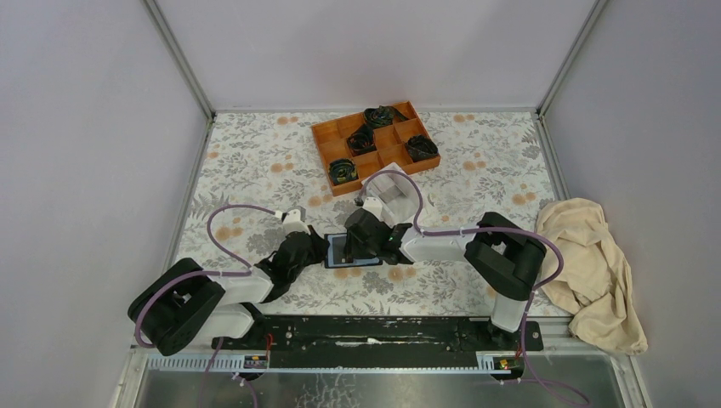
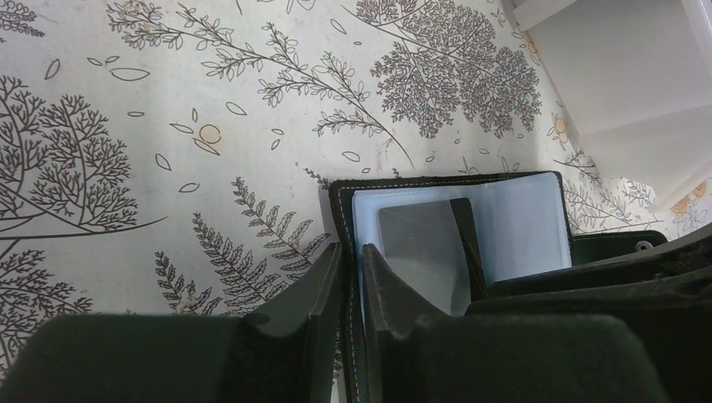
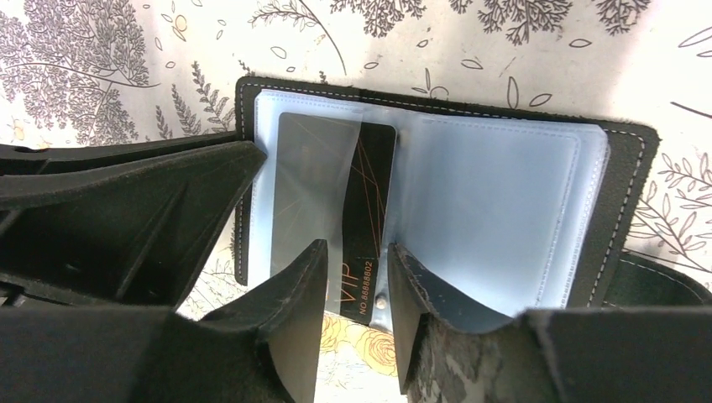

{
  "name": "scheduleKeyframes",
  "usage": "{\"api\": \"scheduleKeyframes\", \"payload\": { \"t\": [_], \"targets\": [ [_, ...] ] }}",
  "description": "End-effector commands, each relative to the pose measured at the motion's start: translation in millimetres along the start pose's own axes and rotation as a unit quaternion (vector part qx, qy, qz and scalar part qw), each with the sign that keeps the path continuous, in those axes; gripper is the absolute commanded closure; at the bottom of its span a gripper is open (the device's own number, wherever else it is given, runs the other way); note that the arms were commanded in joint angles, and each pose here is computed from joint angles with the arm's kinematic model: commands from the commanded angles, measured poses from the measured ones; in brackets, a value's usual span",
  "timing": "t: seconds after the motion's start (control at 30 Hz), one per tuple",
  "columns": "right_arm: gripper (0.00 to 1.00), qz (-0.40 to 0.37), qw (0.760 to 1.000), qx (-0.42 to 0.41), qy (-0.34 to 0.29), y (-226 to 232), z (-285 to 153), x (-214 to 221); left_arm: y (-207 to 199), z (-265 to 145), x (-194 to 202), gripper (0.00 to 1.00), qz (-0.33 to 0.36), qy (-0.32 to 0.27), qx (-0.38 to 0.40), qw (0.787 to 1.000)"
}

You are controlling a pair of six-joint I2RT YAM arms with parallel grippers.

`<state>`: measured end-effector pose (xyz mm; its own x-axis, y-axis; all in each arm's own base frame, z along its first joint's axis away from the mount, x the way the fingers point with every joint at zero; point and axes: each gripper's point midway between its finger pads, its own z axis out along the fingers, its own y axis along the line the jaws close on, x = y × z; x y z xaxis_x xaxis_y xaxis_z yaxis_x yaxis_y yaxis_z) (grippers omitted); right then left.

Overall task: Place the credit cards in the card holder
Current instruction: Insert the credit card into the card holder.

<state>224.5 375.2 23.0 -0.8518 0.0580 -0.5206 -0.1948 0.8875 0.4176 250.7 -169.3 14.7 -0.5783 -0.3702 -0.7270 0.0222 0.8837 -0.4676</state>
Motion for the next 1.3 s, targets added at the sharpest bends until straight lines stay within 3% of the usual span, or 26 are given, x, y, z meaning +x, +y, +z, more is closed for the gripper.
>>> {"api": "scheduleKeyframes", "payload": {
  "t": [0.0,0.33,0.6,0.9,1.27],
  "targets": [
    [0.63,-0.016,0.999,0.011,-0.038,4.1,-14.7,-20.8,7.8,-2.2,6.3,0.79,0.005,0.007,-0.009,1.000],
    [0.83,-0.012,0.999,0.010,-0.050,4.2,-13.7,-24.4,7.9,-1.8,7.7,0.79,0.006,0.009,-0.009,1.000],
    [0.94,-0.013,0.998,0.016,-0.051,1.7,-12.8,-24.3,8.5,-1.7,7.8,0.79,0.006,0.009,-0.009,1.000],
    [1.00,-0.011,0.999,0.023,-0.046,-3.6,-7.9,-18.5,8.0,-2.0,8.1,0.79,0.006,0.010,-0.008,1.000],
    [1.00,0.032,0.998,-0.034,-0.032,7.1,-1.0,-11.5,7.7,-1.8,8.7,0.75,0.006,0.012,-0.008,1.000]
  ]
}}
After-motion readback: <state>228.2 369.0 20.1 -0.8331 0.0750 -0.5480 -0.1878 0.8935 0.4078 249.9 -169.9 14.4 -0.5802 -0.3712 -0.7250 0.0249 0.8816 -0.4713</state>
